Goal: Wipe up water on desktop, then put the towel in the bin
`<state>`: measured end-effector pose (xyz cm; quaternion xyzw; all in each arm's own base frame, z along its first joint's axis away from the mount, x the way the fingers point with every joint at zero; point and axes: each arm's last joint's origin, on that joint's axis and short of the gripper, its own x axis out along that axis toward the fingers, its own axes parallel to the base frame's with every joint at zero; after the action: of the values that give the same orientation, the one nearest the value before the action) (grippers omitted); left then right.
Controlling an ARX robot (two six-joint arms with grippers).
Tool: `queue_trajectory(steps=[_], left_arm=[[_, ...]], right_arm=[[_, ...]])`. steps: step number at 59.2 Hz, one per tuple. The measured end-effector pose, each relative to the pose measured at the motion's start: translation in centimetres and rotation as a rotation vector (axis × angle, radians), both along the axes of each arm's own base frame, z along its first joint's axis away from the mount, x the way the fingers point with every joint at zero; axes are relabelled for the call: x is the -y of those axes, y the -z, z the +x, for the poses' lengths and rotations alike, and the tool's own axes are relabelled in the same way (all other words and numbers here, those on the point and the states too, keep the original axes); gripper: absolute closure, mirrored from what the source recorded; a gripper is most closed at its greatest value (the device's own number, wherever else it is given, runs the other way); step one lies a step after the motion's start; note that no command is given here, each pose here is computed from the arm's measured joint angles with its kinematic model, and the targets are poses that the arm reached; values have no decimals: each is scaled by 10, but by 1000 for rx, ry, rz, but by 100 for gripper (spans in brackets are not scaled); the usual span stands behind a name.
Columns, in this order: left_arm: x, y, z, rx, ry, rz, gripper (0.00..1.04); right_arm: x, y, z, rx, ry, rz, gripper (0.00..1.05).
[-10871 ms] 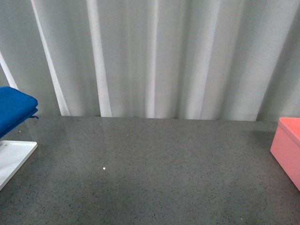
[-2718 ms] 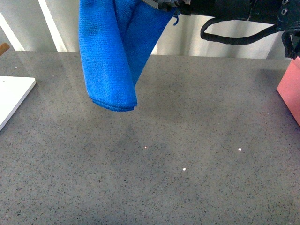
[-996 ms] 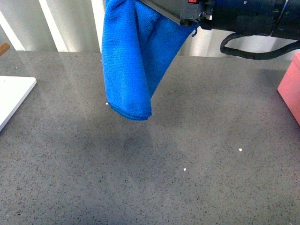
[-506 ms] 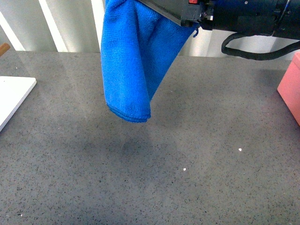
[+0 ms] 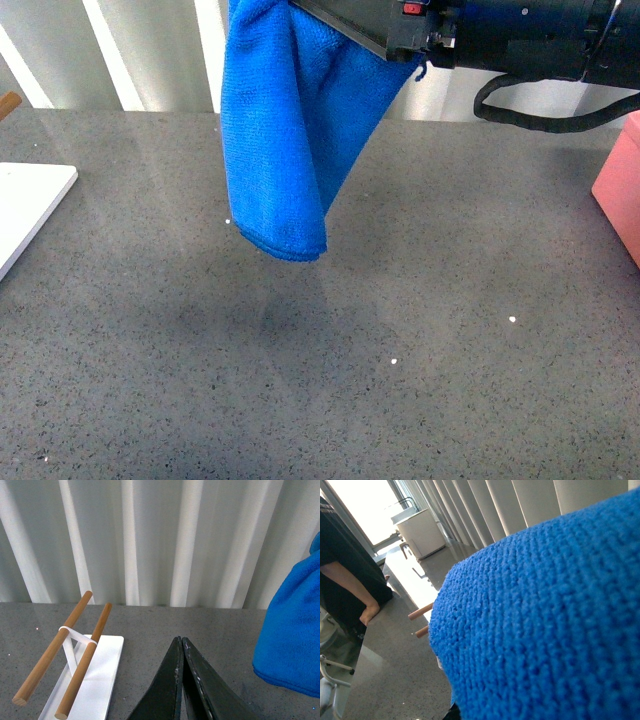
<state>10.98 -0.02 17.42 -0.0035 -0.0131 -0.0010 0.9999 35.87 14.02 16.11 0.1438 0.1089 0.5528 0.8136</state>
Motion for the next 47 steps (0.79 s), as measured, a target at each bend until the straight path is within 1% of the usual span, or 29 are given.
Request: queue_trajectory(steps=[8, 14, 19, 28, 32, 36, 44, 47], left_arm=[[0, 0, -2, 0, 0, 0, 101], [0, 5, -10, -35, 0, 0, 101], [0, 3, -13, -2, 0, 0, 101], [0, 3, -13, -7, 0, 0, 101], [0, 3, -13, -7, 0, 0, 91], [0, 3, -13, -7, 0, 0, 80], [0, 3, -13, -7, 0, 0, 59], [0, 3, -13, -7, 0, 0, 50]], right_arm=[[0, 1, -1, -3, 6, -2, 100], [1, 2, -2, -6, 7, -5, 100], [3, 2, -4, -11, 10, -7, 100], [7, 2, -7, -15, 36, -10, 100], [8, 2, -9, -37, 72, -35, 100], [10, 4, -11, -77, 136, -102, 100], [22, 10, -15, -160, 223, -295, 100], [30, 13, -14, -200, 265, -398, 100]])
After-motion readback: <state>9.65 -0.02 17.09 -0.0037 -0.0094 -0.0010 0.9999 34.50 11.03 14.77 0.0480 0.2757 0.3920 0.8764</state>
